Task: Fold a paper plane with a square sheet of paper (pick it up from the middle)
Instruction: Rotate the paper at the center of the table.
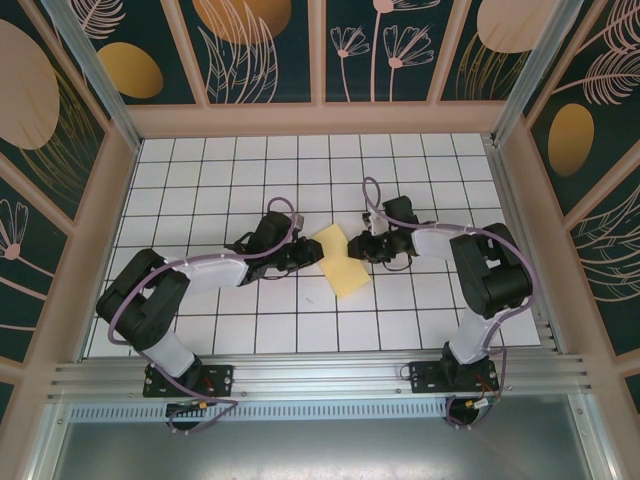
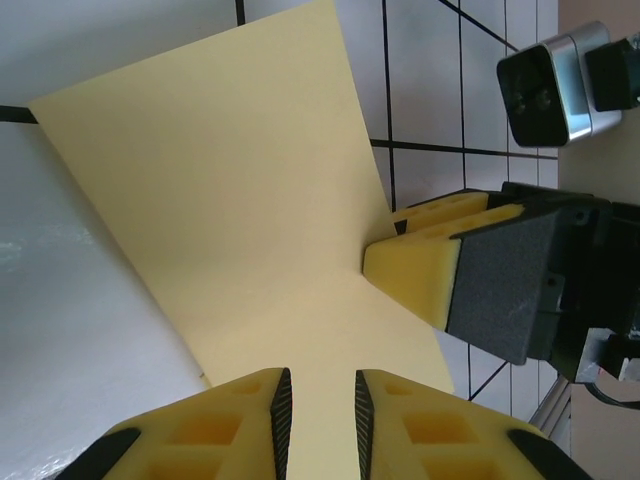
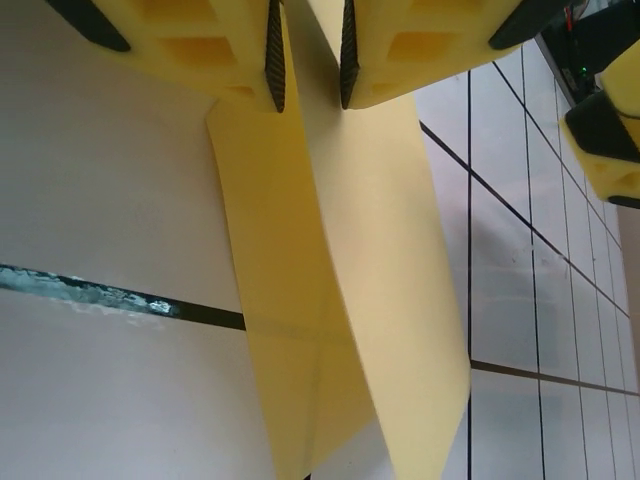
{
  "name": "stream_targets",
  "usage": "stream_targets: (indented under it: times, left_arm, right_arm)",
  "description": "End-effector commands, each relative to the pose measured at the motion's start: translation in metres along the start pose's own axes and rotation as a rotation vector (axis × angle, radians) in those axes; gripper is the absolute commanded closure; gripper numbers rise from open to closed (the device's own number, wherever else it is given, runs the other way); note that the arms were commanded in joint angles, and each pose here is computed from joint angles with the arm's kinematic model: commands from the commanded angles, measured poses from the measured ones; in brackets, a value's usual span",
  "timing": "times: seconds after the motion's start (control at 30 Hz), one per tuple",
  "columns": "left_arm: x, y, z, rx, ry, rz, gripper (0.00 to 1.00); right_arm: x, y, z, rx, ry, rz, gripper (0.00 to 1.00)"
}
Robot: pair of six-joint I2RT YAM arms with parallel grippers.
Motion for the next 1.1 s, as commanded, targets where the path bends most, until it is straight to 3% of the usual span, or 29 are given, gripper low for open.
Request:
stream_targets:
  times: [0.0, 0.3, 0.53, 0.83, 1.07]
  left_arm:
    - [0.001, -0.008, -0.011, 0.012, -0.013, 0.058, 0.74]
    - [0.000, -0.012, -0.017, 0.008, -0.012, 0.104, 0.74]
    - [0.007, -0.013, -0.027, -0.009, -0.037, 0.154, 0.71]
    - [0.038, -0.032, -0.034, -0.125, -0.005, 0.439, 0.59]
    - [0.066, -0.054, -0.032, -0.145, 0.012, 0.639, 0.44]
  right_arm:
    - [-0.003, 0.000, 0.002, -0.024, 0.028, -0.007, 0.81]
    - [0.010, 0.001, -0.010, -0.027, -0.071, 0.083, 1.00]
    - [0.029, 0.009, -0.014, 0.007, -0.202, 0.232, 1.00]
    - [0.052, 0.024, -0.002, 0.039, -0.345, 0.452, 1.00]
    - [0.053, 0.025, 0.003, 0.047, -0.355, 0.483, 1.00]
Point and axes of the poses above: each hand's point on the last joint's axis, 136 mm out from that joint toward the fingers, its own z axis out along the fingers, its own y axis along the line the jaws close on, x = y × z, the point moved 10 cm from there along -z, back along the fingers, and after that the axes turned 12 degrees about z, right-handed, at the moved point
